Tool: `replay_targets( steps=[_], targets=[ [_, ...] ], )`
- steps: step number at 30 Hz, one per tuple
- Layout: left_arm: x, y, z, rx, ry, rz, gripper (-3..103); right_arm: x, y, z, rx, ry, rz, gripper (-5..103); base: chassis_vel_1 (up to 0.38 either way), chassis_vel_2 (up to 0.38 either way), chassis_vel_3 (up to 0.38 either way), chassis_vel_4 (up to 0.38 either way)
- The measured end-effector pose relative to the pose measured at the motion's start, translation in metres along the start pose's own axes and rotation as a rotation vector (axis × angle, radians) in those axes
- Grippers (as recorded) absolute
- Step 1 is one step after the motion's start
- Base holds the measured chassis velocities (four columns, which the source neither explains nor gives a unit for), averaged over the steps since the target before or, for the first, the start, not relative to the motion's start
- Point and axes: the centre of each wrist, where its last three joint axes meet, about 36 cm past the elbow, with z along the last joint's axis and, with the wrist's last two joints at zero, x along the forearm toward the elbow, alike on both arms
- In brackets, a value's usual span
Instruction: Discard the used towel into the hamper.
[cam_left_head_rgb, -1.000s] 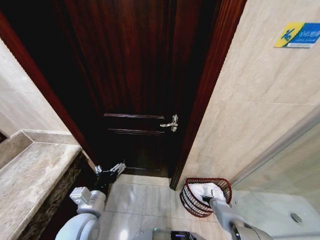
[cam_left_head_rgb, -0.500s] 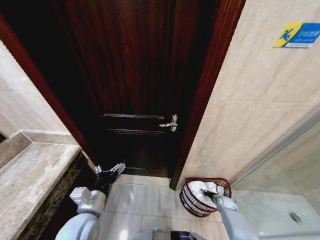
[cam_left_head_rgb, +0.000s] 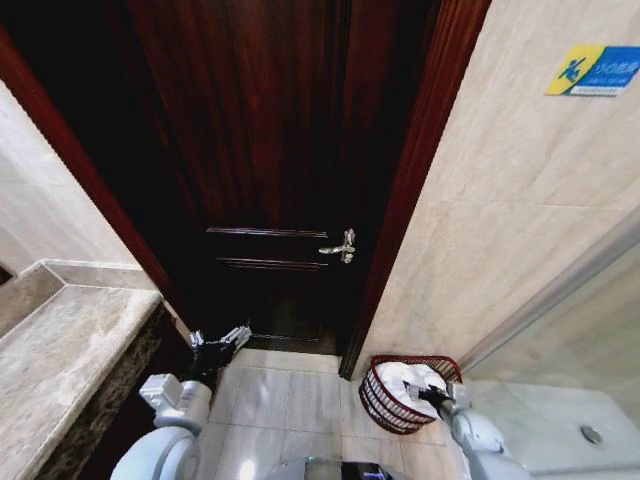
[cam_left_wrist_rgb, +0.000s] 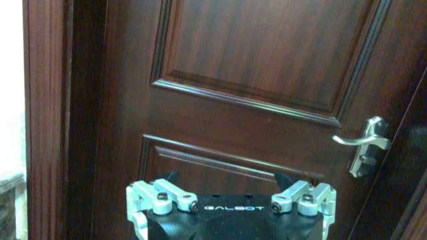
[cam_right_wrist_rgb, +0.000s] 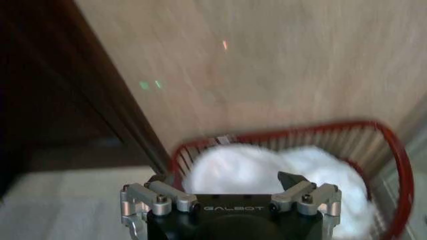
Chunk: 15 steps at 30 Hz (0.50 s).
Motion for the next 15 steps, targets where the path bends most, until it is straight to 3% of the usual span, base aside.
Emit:
replay_targets(
  steps=[6, 15],
  targets=[
    [0.000, 0.000, 0.000, 0.000, 0.000, 0.000, 97, 0.041, 0.020, -0.003, 0.041, -0.156, 0.004, 100, 0.000, 0.000, 0.000, 0.000],
    [0.000, 0.000, 0.000, 0.000, 0.000, 0.000, 97, 0.112, 0.045, 0.005, 0.009, -0.335, 0.038, 100, 0.000, 0.000, 0.000, 0.000]
  ],
)
